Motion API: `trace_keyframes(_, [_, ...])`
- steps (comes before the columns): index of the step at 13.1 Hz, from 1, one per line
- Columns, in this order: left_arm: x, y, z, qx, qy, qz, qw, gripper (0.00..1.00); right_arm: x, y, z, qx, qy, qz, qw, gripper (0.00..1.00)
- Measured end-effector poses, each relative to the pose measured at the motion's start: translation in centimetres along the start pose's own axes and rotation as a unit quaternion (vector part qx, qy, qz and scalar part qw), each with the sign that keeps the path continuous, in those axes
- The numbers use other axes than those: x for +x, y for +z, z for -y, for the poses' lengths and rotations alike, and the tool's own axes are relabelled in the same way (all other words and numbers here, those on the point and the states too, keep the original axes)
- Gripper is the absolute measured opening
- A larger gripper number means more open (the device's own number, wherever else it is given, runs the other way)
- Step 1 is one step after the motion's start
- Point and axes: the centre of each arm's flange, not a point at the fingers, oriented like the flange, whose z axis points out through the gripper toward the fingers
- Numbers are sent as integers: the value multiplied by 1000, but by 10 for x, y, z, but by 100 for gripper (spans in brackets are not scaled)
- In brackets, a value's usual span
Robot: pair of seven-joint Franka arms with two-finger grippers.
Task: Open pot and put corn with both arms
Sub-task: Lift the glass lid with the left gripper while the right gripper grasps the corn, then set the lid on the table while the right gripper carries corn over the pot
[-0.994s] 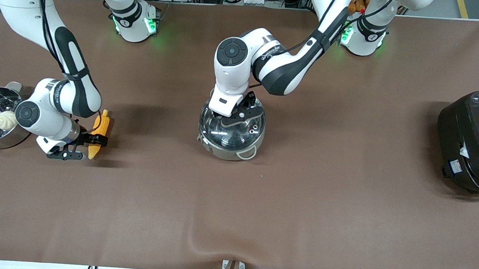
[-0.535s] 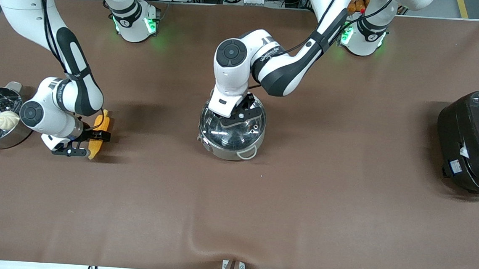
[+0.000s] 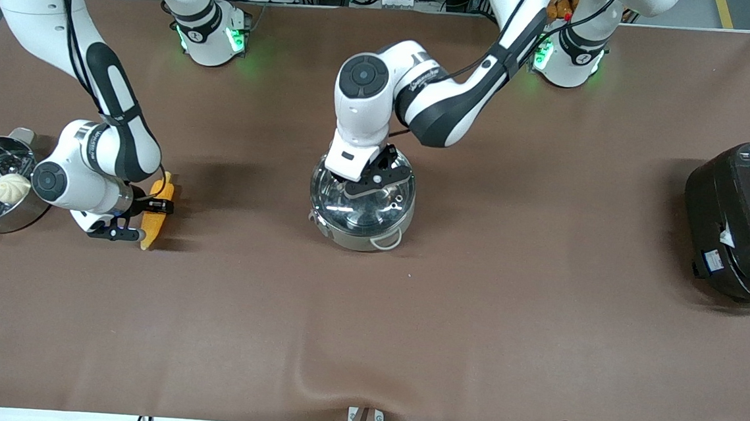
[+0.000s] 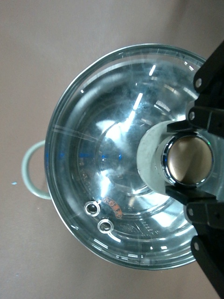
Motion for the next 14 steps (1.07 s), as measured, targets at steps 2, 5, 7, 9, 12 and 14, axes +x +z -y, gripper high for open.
trace_keyframes(2, [1,-41,9,-1,-3,-3,1000,50,2,-7,1,1,-1,-4,1000,42])
trace_keyframes(5, [20,-107,38,2,-23,-7,1000,50,8,-31,6,11,-5,25,1000,37])
trace_keyframes(7, [50,-138,68,9,-29,-7,1000,50,16,-68,12,19,-10,40,999,36])
trace_keyframes(9, [86,-156,105,24,-15,-3,1000,50,24,-110,26,24,-14,34,999,35])
trace_keyframes(12, [139,-165,171,51,20,15,998,50,28,-179,68,27,4,36,999,35])
trace_keyframes(14, [168,-164,219,63,42,28,997,50,25,-228,117,23,22,31,999,35])
